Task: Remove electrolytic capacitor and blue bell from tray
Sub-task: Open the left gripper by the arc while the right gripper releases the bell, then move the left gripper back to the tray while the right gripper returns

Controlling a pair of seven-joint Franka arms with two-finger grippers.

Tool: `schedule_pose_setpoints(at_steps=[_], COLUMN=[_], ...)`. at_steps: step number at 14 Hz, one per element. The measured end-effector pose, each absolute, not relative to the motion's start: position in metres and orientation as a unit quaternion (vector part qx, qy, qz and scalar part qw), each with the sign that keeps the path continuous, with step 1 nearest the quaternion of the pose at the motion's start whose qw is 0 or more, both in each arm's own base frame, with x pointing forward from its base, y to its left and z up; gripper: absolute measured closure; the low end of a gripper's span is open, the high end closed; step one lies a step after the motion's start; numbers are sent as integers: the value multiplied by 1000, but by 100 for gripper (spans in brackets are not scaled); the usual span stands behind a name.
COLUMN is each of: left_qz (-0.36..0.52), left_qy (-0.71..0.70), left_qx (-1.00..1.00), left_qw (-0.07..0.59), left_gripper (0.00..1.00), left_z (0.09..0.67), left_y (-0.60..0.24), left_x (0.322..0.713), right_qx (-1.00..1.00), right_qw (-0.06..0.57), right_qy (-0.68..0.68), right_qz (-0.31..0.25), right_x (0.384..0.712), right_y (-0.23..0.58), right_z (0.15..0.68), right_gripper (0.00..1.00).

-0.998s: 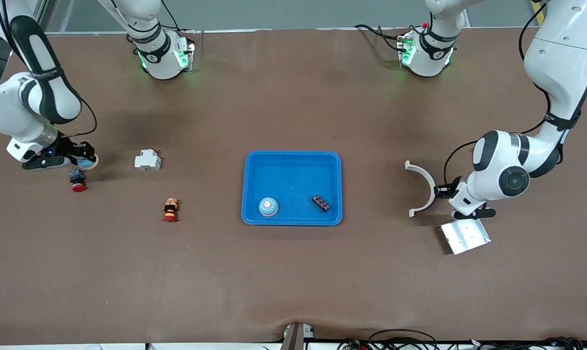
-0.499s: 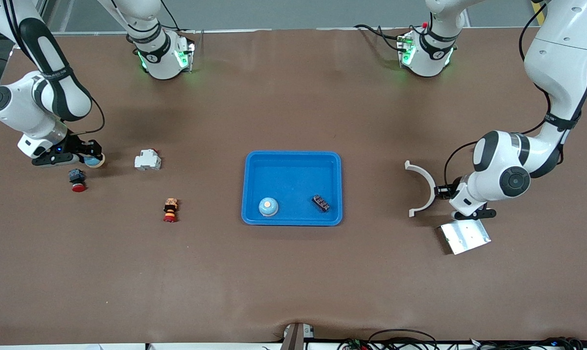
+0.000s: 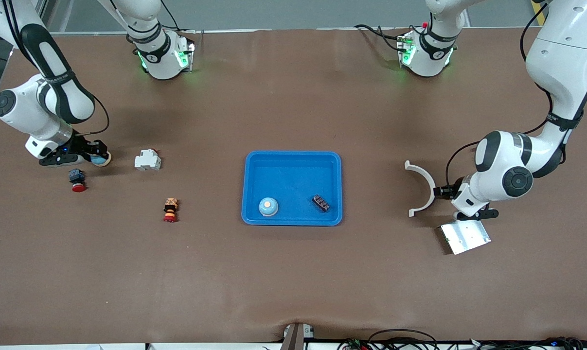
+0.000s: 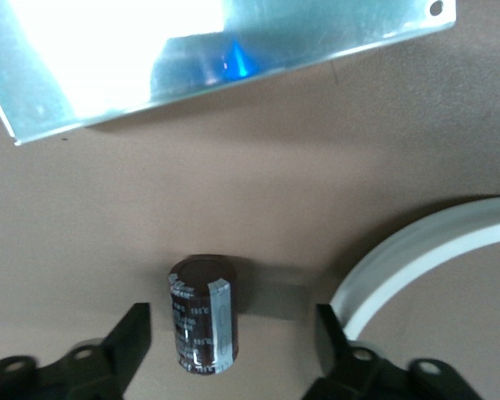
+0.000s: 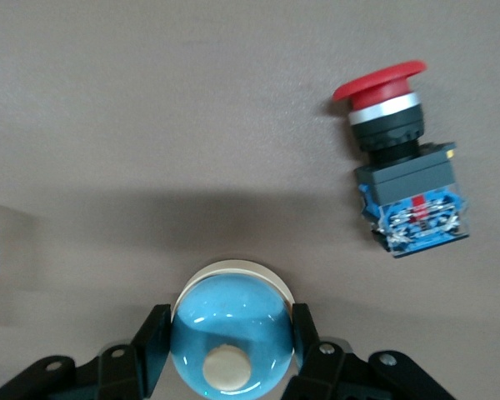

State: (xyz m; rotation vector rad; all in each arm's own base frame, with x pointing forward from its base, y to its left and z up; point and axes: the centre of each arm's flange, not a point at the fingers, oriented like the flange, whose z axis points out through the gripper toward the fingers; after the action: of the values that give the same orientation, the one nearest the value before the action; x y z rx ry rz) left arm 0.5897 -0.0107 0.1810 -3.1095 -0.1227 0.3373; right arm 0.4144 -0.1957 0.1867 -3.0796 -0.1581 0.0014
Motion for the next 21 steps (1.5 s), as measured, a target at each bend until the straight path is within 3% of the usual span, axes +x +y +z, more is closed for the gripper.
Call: schedule_pose_setpoints(at_steps=[1,5,8,9,12,17,21], left_qz=[107,105,121,132,148,138,131], left_qy=[-40,-41,-48,-60,-109,-219,-339], left_qx=[-993,-994,-991,-989,-983,-965,-930], left_qw=[6,7,20,21,9,-31,-52], left_gripper=[0,0,0,0,0,0,0], left_z=[181,186,207,221,282,385,430], left_y=[-10,-9,-3,0,-1,-21,-58], left_x=[590,593,600,603,620,649,657], right_qx=[-998,-999,-999,-999,-997,-996,-997], right_qw=[31,35,35,36,52,69,69], right_qy=[-49,-39,-38,-39,-49,-46,-25], right_qz=[2,0,-1,-1,15,33,36], right_x=[414,414,416,418,436,485,525], right_y=[-195,-196,-197,-197,-195,-181,-151], right_z=[184,184,183,185,210,306,367], right_gripper=[37,33,2,0,0,0,0])
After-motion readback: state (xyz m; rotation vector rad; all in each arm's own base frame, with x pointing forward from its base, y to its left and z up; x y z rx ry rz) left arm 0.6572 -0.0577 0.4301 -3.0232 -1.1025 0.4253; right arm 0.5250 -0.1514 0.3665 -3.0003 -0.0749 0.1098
